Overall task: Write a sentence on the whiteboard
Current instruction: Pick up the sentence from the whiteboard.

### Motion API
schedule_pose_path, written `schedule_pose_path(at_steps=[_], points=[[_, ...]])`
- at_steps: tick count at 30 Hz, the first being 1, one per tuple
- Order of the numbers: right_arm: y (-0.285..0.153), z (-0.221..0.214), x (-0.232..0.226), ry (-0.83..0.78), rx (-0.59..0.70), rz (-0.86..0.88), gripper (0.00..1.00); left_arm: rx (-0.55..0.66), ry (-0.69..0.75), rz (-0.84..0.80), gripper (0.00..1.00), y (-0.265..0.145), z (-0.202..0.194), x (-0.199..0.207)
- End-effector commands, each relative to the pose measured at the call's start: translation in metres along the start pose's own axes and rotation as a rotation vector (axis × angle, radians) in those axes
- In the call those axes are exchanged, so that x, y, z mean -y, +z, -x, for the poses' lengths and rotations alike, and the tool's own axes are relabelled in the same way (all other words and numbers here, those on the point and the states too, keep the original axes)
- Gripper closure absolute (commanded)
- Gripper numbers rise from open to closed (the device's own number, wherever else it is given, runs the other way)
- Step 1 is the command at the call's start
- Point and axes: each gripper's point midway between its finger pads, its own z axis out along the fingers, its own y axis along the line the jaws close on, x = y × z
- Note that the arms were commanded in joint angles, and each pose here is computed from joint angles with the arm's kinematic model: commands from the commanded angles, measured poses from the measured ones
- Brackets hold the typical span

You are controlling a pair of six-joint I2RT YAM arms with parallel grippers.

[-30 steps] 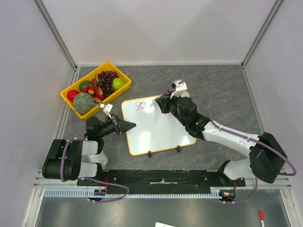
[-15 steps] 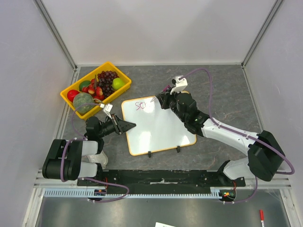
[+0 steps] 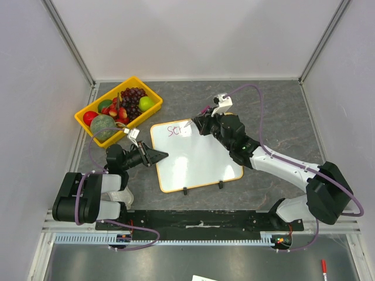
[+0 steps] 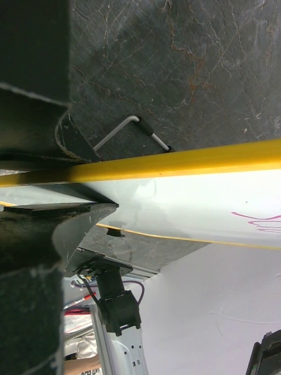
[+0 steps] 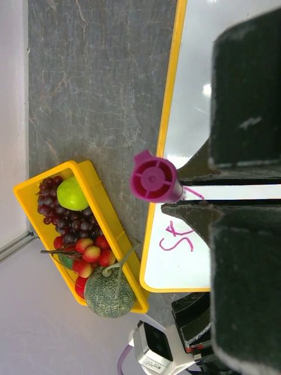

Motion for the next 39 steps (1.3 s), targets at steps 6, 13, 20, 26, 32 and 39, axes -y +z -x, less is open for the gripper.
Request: schedule_pose_path(at_steps=[6,13,20,26,32,39], points=[[-0.008,0.032,0.007,0.084,0.089,0.059,1.00,0.004,0.070,0.004,0.98,0.002,0.003,-0.002],[-0.005,0.026,0.012,0.087,0.074,0.052,1.00,0.005,0.072,0.005,0.98,0.002,0.004,-0.002],[-0.005,0.016,0.014,0.089,0.051,0.053,1.00,0.003,0.071,0.004,0.98,0.002,0.003,-0.002],[-0.009,0.008,0.023,0.076,0.036,0.019,1.00,0.002,0.069,0.005,0.98,0.002,0.003,-0.003],[-0.012,-0.001,0.026,0.070,0.013,0.016,1.00,0.003,0.071,0.004,0.98,0.002,0.003,-0.002],[-0.017,-0.010,0.026,0.078,-0.007,0.029,1.00,0.003,0.071,0.004,0.98,0.003,0.003,-0.002]])
